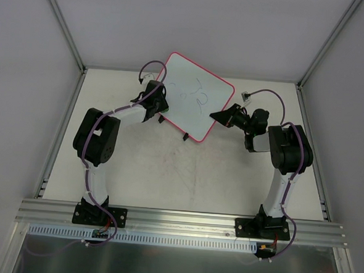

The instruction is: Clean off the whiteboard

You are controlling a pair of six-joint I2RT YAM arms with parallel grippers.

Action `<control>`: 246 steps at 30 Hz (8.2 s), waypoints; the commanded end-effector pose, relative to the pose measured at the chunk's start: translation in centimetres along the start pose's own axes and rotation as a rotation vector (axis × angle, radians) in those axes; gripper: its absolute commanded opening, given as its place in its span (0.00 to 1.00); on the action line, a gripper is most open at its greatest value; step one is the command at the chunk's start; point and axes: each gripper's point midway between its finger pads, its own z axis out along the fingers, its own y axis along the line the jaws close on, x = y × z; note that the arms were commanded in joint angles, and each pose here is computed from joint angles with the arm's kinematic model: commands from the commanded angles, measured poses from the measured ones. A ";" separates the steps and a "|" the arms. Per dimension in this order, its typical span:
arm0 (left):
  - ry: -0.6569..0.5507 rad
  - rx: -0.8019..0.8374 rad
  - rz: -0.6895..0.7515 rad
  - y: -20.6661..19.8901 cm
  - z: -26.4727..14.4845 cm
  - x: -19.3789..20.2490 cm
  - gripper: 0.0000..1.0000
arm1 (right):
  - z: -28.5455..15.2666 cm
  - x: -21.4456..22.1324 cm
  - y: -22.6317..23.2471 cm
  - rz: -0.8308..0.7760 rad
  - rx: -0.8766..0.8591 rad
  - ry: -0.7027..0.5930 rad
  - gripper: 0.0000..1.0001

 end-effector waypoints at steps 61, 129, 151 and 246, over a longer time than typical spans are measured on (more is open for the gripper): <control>0.225 0.137 0.401 -2.9 2.9 0.9 0.00 | 0.2 -1.9 7.3 -0.289 -0.240 -0.037 0.00; 0.269 0.215 0.412 -2.2 5.7 -2.3 0.00 | 0.1 -1.4 7.3 -0.307 -0.247 -0.022 0.00; 0.264 0.425 0.477 -6.4 3.2 -4.4 0.00 | -0.2 0.3 7.7 -0.386 -0.293 0.034 0.00; 0.356 0.176 0.556 -6.9 3.9 5.6 0.00 | -0.1 0.3 8.4 -0.385 -0.306 0.039 0.00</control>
